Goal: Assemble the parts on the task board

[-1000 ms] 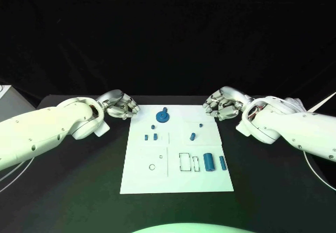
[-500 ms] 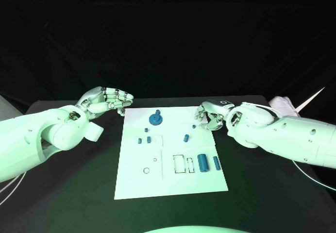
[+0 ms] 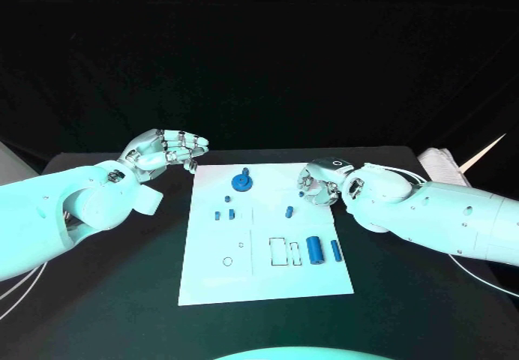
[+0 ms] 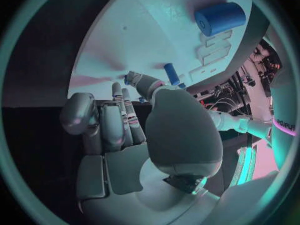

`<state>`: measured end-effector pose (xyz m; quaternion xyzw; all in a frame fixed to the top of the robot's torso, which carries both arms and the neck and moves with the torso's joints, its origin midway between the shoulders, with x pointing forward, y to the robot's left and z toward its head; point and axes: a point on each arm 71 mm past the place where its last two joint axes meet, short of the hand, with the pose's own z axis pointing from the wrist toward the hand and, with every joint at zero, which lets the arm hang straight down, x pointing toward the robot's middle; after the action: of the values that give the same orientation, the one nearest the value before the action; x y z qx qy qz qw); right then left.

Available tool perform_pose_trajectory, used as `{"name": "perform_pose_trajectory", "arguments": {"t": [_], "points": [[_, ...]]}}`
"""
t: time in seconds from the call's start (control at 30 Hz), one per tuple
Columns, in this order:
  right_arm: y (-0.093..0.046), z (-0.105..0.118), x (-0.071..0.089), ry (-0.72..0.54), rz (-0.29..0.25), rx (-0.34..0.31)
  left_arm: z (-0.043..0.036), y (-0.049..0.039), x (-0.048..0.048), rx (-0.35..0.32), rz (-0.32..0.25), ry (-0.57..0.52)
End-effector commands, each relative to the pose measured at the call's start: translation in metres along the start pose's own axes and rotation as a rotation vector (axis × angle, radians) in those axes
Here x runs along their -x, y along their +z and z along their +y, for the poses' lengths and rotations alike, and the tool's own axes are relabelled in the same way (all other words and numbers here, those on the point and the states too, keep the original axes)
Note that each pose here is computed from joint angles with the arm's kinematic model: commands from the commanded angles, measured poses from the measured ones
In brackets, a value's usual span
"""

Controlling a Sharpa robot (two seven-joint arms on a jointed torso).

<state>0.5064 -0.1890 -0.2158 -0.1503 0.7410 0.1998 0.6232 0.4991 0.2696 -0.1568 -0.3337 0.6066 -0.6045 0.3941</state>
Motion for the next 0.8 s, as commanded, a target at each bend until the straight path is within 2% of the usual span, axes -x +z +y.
{"name": "perform_pose_trajectory", "arguments": {"t": [0.03, 0.8], "points": [[0.001, 0.001, -0.004, -0.03, 0.02, -0.007, -0.0026, 0.0001, -0.0024, -0.024, 0.01, -0.028], [0.011, 0.01, -0.017, -0.003, 0.042, -0.005, -0.0022, -0.0002, -0.0035, -0.013, 0.013, -0.031]]}}
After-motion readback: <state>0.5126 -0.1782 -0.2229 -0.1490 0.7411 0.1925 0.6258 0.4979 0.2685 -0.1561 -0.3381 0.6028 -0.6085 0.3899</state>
